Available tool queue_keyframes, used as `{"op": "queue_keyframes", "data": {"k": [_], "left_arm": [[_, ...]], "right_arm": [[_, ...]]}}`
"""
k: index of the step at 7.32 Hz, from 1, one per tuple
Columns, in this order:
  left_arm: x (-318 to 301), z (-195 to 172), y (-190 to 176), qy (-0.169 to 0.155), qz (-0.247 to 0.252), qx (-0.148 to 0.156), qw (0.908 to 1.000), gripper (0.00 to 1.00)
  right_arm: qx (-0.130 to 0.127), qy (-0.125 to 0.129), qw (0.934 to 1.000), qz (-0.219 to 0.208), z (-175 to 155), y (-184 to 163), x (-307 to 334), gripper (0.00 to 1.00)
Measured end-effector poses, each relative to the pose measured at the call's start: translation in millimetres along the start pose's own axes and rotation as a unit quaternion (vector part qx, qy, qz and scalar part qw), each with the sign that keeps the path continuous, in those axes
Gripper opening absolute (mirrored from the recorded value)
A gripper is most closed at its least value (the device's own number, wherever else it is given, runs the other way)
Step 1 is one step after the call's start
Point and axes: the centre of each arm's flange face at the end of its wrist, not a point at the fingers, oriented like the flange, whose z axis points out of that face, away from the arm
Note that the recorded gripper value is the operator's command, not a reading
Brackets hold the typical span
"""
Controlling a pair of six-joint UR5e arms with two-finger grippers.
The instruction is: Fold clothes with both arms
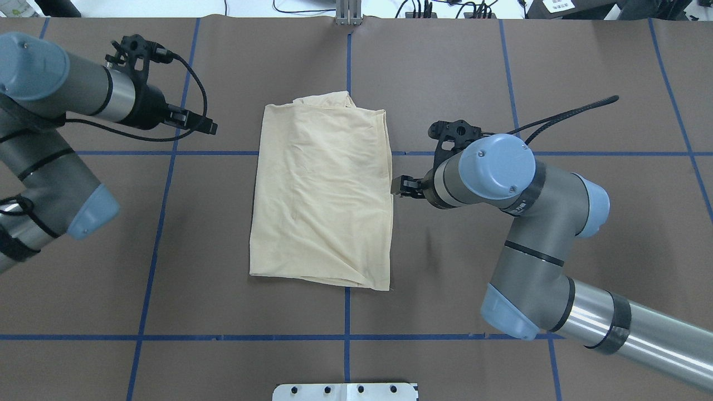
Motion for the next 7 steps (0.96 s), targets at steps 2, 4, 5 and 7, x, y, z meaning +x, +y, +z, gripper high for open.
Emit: {"op": "queue_keyframes", "data": {"k": [2,4,5,7], "left_arm": [[76,18,66,0.031,-0.075,-0.015,0.9966,1.00],[125,50,129,0.025,-0.130,-0.026,0.9909,0.63],[135,60,147,0.018,-0.144,-0.028,0.9890,0.55],[142,71,164,0.003,-0.157,-0.041,0.9868,0.58]], "right_arm": [[0.005,-0.010,0.9998,0.015,3,2,12,1.00],[0.006,-0.009,0.9998,0.017,5,2,14,1.00],[0.006,-0.009,0.9998,0.017,5,2,14,1.00],[0.006,-0.009,0.9998,0.017,5,2,14,1.00]]}}
